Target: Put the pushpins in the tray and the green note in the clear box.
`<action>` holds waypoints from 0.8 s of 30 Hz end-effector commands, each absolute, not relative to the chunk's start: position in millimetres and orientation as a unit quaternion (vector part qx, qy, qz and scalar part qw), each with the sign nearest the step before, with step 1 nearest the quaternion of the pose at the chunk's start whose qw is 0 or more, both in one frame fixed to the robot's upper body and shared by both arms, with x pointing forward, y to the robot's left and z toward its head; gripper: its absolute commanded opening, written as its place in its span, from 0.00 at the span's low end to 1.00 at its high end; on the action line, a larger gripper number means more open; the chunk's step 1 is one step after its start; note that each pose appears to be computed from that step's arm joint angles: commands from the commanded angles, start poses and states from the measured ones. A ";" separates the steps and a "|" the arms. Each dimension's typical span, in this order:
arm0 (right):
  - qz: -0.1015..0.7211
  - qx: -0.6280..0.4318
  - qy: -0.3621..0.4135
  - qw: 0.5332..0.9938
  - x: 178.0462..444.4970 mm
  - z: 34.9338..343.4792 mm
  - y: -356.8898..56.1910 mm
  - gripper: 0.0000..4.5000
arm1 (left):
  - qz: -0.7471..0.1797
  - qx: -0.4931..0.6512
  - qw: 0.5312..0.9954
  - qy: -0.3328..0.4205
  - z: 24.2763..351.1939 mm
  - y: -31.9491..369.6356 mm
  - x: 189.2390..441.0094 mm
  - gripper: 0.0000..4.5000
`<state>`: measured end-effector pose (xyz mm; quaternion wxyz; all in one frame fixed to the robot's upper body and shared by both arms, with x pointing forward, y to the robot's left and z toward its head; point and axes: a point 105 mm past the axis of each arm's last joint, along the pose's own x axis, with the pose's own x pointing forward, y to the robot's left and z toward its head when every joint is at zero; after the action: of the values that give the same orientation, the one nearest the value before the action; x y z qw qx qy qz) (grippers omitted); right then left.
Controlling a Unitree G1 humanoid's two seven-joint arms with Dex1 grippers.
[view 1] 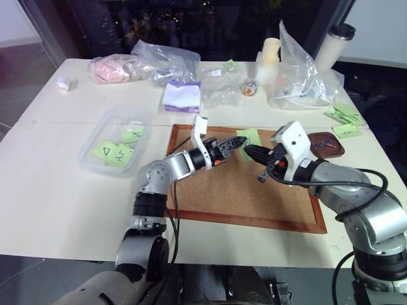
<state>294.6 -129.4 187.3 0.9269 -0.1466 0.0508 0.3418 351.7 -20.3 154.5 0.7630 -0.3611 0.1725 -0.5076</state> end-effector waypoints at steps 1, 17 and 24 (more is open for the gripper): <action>0.327 -0.157 0.009 0.932 293.2 209.9 -135.3 0.00 | -0.510 -0.340 0.775 0.153 157.5 -21.8 352.7 0.01; -0.005 -0.087 0.016 0.996 332.7 211.5 -294.1 0.00 | -0.527 -0.261 0.802 0.101 156.5 -8.5 345.2 0.01; -0.106 -0.049 0.052 0.992 346.7 180.3 -334.5 0.00 | -0.537 -0.253 0.798 0.097 156.0 -8.2 334.9 0.01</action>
<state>345.6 -324.3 164.7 0.9922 -0.0473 0.0824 -0.0808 339.7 -5.6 144.6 0.8042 -0.2595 0.1160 -0.5220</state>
